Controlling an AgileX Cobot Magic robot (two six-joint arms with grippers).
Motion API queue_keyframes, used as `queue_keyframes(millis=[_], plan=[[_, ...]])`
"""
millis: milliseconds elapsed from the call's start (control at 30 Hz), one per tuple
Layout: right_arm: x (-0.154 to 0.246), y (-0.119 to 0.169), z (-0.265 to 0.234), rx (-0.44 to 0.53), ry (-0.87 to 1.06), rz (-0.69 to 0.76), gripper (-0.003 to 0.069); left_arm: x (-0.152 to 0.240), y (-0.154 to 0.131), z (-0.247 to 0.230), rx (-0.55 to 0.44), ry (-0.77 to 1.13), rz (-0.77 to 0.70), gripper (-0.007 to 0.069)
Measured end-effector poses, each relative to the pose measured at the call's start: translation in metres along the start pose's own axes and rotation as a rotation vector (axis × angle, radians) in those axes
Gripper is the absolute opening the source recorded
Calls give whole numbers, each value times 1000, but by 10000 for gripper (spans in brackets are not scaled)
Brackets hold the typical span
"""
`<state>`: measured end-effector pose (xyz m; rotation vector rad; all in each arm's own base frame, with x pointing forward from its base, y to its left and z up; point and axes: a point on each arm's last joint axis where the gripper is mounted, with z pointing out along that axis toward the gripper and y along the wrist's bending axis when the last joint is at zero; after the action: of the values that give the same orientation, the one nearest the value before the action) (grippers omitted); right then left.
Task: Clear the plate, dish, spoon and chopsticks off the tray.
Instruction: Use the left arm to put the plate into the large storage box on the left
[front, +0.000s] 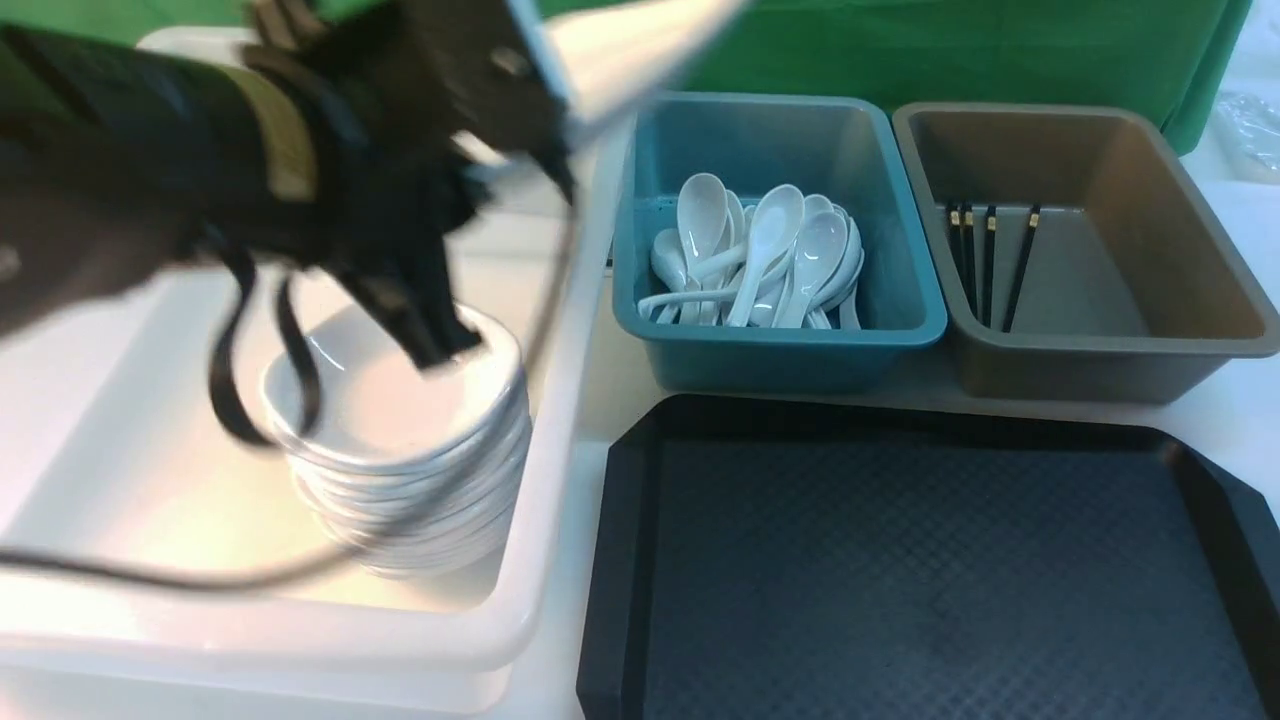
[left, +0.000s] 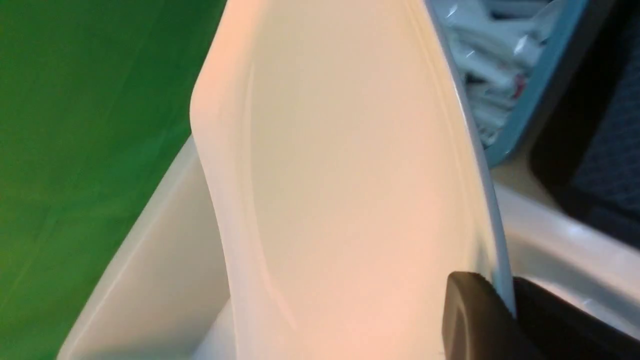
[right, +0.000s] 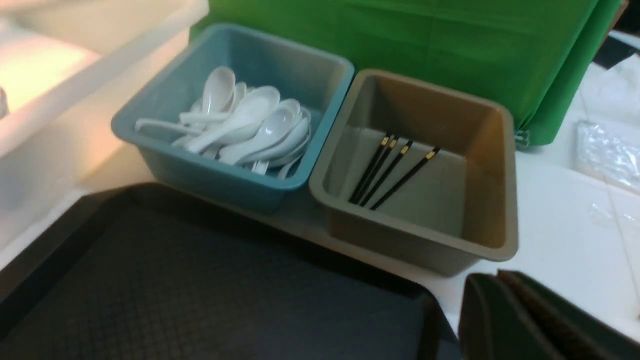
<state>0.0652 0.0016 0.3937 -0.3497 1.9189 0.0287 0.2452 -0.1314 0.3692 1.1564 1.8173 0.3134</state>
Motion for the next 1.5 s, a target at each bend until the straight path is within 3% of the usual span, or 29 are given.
queue_keyframes(millis=[267,600,1167,1300,1500], plan=[[-4,14,16,-57,48,-39,27,33,38,47,-5,194,-185,31],[-1,23,17,-149,101,-67,26,52,60,114,31,390,-226,31],[10,29,21,-191,167,-65,25,76,56,175,69,524,-201,36],[18,33,25,-204,202,-65,25,76,54,180,70,517,-202,97],[20,34,26,-218,213,-56,25,74,51,183,83,487,-245,300]])
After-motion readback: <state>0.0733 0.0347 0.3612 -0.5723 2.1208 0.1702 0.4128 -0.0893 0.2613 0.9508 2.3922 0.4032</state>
